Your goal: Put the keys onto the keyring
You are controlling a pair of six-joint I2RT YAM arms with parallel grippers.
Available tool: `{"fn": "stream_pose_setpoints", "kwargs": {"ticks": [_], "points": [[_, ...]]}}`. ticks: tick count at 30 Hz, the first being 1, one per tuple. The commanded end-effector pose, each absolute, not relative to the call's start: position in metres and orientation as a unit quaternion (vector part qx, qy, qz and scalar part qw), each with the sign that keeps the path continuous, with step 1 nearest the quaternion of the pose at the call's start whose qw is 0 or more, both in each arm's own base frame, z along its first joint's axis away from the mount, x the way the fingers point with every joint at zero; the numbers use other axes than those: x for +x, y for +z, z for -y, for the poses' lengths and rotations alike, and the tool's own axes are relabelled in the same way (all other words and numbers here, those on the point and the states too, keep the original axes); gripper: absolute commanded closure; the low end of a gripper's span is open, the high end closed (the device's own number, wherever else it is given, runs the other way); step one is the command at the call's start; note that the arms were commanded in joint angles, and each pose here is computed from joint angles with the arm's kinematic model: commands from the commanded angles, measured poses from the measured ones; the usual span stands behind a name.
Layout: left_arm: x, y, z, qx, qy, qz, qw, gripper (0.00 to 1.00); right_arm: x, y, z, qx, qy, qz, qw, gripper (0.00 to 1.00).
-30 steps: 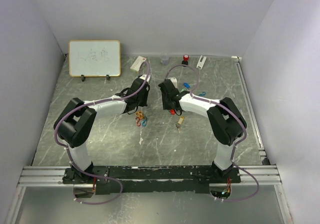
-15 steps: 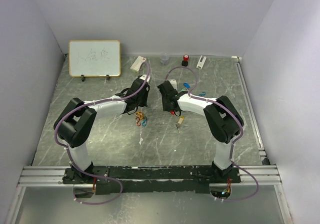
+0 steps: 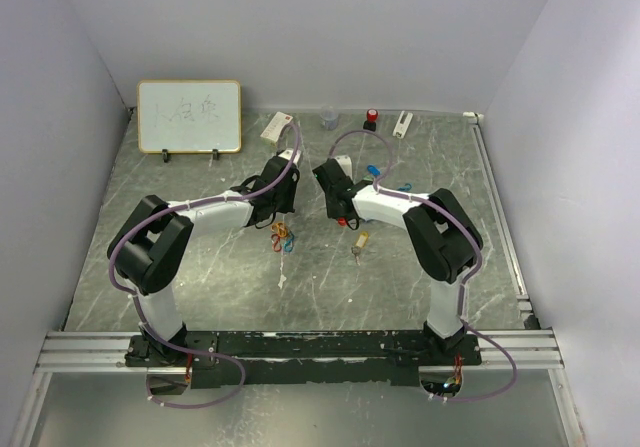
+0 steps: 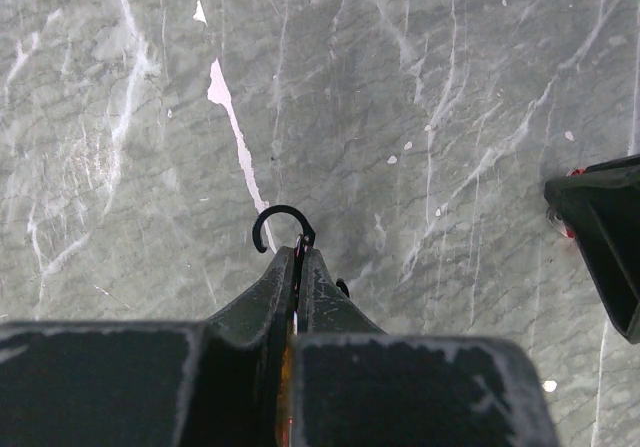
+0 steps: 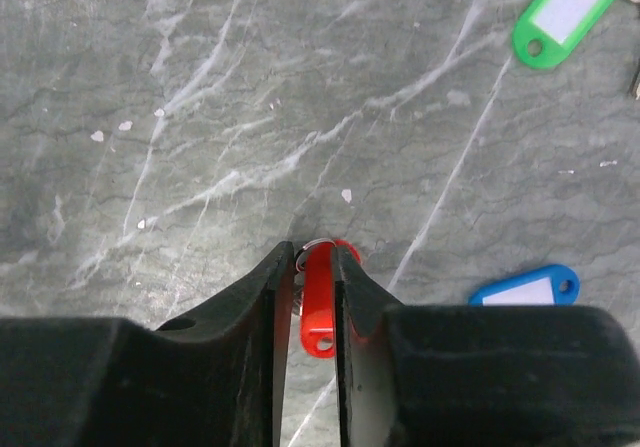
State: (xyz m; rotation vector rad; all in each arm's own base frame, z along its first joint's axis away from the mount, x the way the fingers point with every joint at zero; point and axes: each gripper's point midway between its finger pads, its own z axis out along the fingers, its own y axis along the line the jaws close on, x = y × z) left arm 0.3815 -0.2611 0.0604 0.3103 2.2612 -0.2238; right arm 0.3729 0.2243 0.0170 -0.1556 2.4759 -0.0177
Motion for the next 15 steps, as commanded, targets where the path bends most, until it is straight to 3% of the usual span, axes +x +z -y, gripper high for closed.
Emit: {"fn": "stream_pose_setpoints", "kwargs": {"ticks": [1,10,15], "points": [[0.383,0.071,0.263,0.117,-0.095,-0.892,0.427,0.93,0.378,0.009,-0.222,-0.064,-0.021,-0.943,0.326,0.81],[0.384,0.071,0.263,0.117,-0.094,-0.892,0.426,0.93,0.388,0.018,-0.232,-0.116,0.003,-0.923,0.368,0.90],[0.383,0.072,0.262,0.117,-0.092,-0.893,0.426,0.93,0.388,0.044,-0.242,-0.118,0.047,-0.905,0.407,0.76]]}}
